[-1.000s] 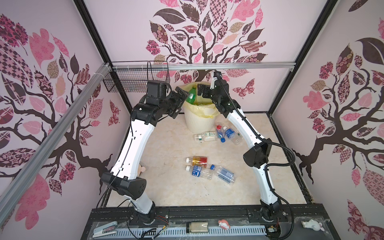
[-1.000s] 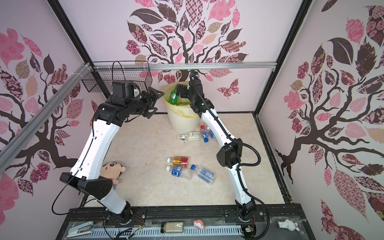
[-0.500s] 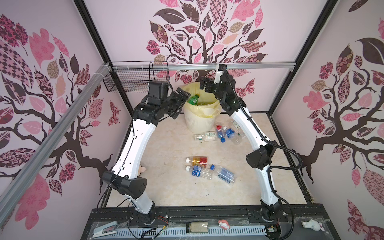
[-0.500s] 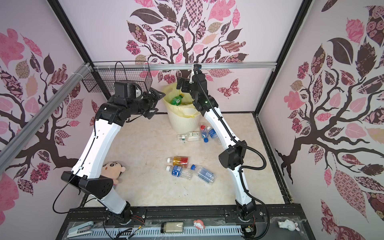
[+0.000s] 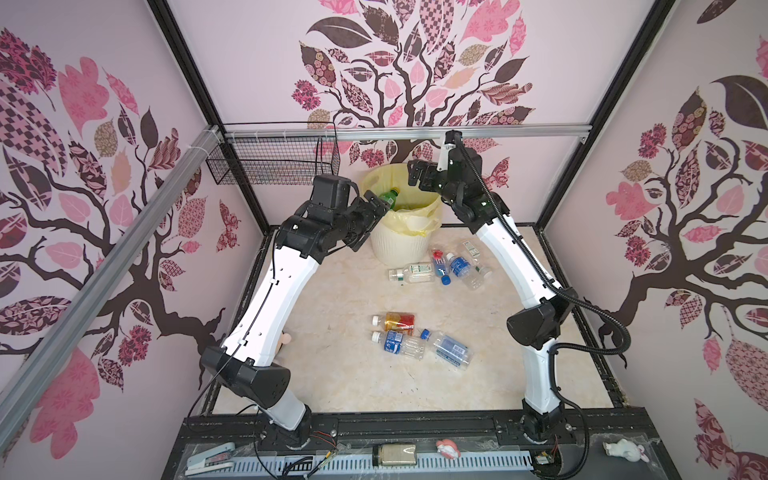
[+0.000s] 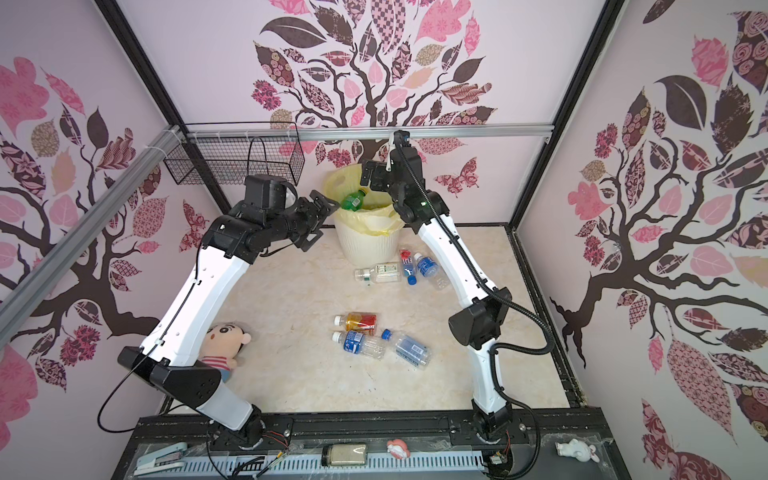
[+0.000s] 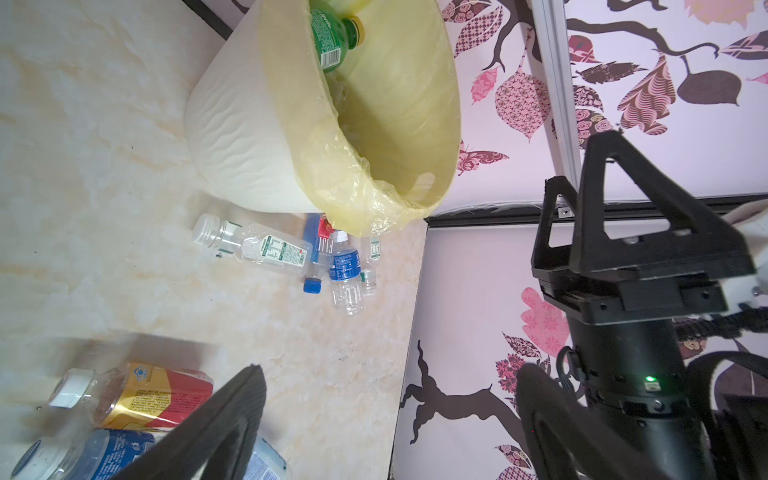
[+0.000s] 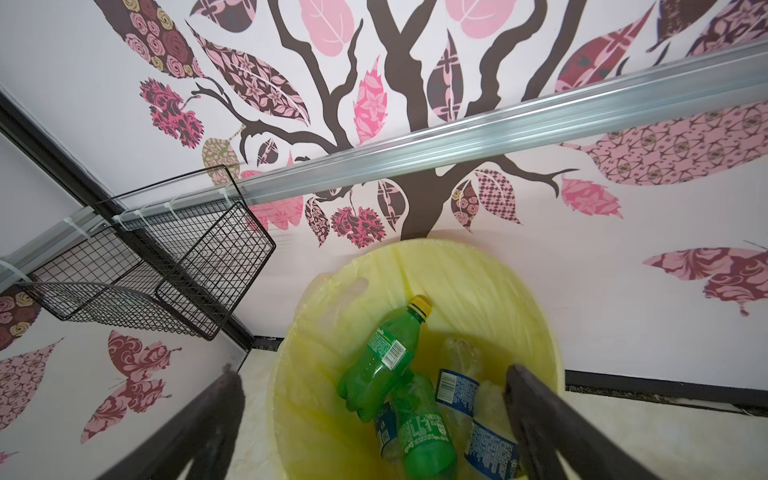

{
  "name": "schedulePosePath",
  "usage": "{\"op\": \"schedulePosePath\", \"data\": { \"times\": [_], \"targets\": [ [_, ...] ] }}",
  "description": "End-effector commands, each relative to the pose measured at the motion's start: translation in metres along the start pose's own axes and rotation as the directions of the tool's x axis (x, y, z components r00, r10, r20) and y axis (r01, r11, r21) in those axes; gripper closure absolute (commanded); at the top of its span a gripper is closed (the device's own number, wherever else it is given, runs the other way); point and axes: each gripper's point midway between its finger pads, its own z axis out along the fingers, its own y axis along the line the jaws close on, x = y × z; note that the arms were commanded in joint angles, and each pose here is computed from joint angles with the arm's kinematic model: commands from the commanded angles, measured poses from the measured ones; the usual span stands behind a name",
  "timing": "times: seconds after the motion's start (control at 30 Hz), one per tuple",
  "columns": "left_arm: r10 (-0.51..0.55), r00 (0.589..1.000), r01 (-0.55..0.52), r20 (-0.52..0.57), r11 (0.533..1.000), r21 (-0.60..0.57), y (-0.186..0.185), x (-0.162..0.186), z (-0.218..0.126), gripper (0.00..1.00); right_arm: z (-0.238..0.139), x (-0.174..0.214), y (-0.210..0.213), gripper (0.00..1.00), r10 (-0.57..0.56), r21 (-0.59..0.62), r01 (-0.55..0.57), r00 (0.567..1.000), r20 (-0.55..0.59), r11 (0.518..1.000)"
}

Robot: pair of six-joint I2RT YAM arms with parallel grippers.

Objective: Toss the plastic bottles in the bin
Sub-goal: 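Open both grippers over the bin to drop the green bottles, then lower both empty grippers toward the clear bottles in front of the bin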

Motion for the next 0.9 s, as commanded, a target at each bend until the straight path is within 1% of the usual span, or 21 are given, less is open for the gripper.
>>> {"op": "schedulePosePath", "data": {
  "times": [0.0,0.2,0.3,0.5,0.63,0.77,0.87],
  "targets": [
    [0.027,0.999,-0.027,0.044,1.000,0.013,0.001,-0.002,-0.006,0.03,-0.038,-0.023,-0.001,0.00,-0.013,0.020,0.013,1.000,0.005,1.000],
    [0.038,0.999,-0.038,0.023,0.999,-0.007,0.015,0.014,0.003,0.03,-0.059,-0.003,-0.017,0.00,-0.026,0.073,0.032,0.997,-0.071,0.997],
    [0.028,1.000,-0.028,-0.009,0.999,-0.016,0.024,0.024,0.012,0.03,-0.069,0.013,-0.027,0.00,-0.036,0.104,0.049,0.992,-0.123,0.993],
    [0.015,0.997,-0.019,-0.078,0.998,-0.060,0.047,0.045,0.030,0.03,-0.090,0.066,-0.046,0.00,-0.049,0.122,0.083,0.966,-0.255,0.989],
    [-0.001,0.994,-0.009,-0.109,0.995,-0.095,0.065,0.055,0.038,0.03,-0.109,0.105,-0.055,0.00,-0.058,0.103,0.100,0.936,-0.346,0.990],
    [-0.037,0.989,0.019,-0.146,0.993,-0.121,0.079,0.066,0.046,0.03,-0.130,0.151,-0.067,0.00,-0.073,0.085,0.123,0.891,-0.447,0.989],
    [-0.040,0.983,0.019,-0.179,0.993,-0.119,0.086,0.075,0.048,0.03,-0.148,0.185,-0.078,0.00,-0.081,0.082,0.142,0.859,-0.506,0.987]
  ]
}}
